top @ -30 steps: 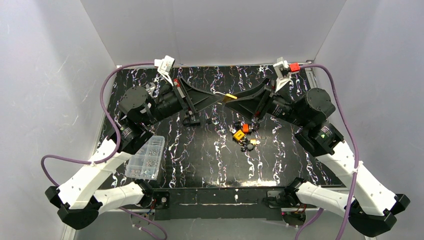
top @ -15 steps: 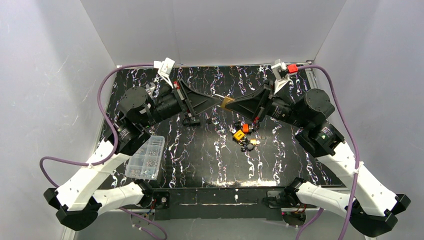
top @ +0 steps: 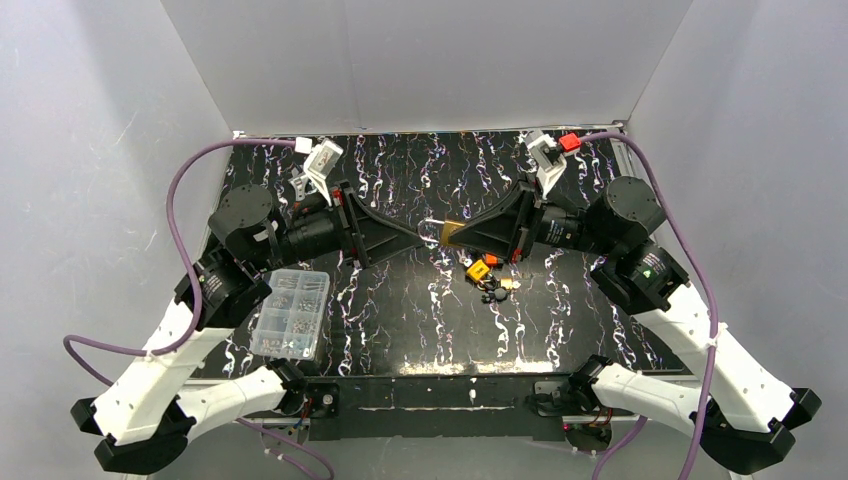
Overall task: Lock with the key
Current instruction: Lock the lock.
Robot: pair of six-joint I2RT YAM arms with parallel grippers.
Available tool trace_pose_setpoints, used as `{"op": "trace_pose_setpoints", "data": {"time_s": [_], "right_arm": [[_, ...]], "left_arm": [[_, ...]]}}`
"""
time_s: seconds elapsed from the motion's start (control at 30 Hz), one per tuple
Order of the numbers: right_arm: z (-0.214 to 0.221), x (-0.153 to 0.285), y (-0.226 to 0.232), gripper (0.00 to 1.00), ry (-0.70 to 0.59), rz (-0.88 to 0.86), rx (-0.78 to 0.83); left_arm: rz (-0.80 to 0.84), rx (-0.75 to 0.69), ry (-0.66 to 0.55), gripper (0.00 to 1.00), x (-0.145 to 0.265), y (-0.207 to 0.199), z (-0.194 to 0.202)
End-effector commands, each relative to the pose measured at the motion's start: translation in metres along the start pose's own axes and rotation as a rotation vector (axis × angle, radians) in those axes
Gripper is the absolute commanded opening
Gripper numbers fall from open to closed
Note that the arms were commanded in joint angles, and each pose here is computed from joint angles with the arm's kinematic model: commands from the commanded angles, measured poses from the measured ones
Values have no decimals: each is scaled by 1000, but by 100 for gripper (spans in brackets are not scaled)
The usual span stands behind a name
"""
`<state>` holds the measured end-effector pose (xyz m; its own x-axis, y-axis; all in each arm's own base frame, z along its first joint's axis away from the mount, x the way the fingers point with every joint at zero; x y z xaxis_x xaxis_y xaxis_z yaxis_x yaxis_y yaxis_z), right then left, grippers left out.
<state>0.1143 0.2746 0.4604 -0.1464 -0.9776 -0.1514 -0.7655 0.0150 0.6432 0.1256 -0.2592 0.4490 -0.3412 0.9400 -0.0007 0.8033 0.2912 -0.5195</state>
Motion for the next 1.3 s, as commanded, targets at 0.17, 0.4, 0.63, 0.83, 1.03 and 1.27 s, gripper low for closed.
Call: {"op": "trace_pose_setpoints", "data": {"time_s": [0.17, 0.4, 0.63, 0.83, 1.03, 1.27], "right_arm": [[-6, 7, 36, 1, 24, -125, 31], [2, 8, 33, 1, 57, -115, 4], [6, 10, 27, 1, 61, -89, -3], [6, 9, 27, 1, 64, -87, -4], [9, 4, 30, 1, 103, -111, -38], [16, -16, 24, 1, 146, -117, -122]], "left_arm": [[85, -67, 52, 27, 5, -17, 2], [79, -43, 72, 25, 0, -12, 8], [99, -56, 60, 24, 3, -18, 3], [97, -56, 77, 4, 2, -16, 7], [96, -63, 97, 0, -4, -9, 15], [107, -41, 121, 0, -16, -3, 23]]}}
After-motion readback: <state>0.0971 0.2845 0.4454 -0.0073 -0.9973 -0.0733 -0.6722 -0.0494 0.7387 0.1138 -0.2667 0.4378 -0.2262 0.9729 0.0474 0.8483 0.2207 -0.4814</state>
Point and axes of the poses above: each gripper's point midway between its finger pads, its own x axis back along the fingers, its own y axis along the line the jaws close on, z = x × y, the point moved 1 cm from there along x, back along the fingers, and after that the axes turned 10 degrees about -x, right-handed, at the moved point
